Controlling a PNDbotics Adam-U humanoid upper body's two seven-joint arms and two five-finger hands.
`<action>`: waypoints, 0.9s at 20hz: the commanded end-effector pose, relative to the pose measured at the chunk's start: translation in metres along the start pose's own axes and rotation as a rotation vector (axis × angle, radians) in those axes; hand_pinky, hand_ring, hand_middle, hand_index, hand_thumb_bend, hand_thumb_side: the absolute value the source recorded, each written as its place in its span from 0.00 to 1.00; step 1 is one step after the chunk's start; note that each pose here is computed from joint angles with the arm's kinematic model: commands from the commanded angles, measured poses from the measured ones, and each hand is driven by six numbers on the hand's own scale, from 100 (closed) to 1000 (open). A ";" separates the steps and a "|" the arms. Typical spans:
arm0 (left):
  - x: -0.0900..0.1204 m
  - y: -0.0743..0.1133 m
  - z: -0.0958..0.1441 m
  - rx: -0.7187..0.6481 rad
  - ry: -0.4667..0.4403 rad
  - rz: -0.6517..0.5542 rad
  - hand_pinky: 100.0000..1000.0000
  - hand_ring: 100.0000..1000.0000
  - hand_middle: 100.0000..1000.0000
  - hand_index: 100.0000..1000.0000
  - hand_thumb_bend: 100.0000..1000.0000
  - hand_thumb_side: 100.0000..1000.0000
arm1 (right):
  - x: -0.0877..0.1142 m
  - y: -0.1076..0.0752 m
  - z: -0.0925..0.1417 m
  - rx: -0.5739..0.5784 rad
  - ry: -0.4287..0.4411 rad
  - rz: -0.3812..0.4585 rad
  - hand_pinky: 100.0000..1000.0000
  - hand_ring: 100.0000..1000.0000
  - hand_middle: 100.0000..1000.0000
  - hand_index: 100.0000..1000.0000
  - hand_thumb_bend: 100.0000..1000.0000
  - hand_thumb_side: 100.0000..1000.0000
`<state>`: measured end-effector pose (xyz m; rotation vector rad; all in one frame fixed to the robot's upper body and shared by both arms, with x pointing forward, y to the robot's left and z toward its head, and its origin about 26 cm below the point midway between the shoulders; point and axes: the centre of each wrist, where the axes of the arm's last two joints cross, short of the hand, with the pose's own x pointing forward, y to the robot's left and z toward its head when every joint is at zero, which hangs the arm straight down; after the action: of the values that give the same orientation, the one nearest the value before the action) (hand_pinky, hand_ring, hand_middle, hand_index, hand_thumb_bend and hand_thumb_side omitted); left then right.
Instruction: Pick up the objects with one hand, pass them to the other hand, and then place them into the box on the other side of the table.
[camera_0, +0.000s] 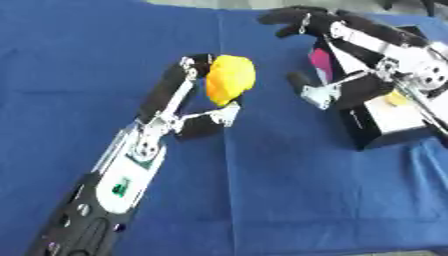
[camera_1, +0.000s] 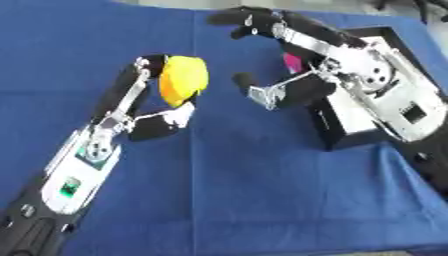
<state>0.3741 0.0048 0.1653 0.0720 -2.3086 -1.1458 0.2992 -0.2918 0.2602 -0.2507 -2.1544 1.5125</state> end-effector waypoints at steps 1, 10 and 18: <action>0.011 0.001 -0.011 0.013 -0.045 -0.012 0.76 0.51 0.50 0.44 0.00 0.27 | 0.003 -0.010 -0.001 0.014 0.015 0.057 0.89 1.00 0.93 1.00 0.00 0.11; 0.011 -0.004 -0.012 0.037 -0.049 -0.026 0.76 0.51 0.50 0.44 0.00 0.28 | 0.000 -0.012 -0.006 0.105 0.068 0.136 0.89 1.00 0.90 1.00 0.00 0.14; 0.013 -0.007 -0.015 0.064 -0.053 0.001 0.76 0.51 0.50 0.43 0.00 0.32 | -0.007 -0.017 -0.009 0.113 0.111 0.174 0.89 1.00 0.89 1.00 0.00 0.16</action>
<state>0.3712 -0.0083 0.1637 0.0815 -2.3576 -1.1103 0.3130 -0.2914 0.2682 -0.4413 -2.0005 1.6479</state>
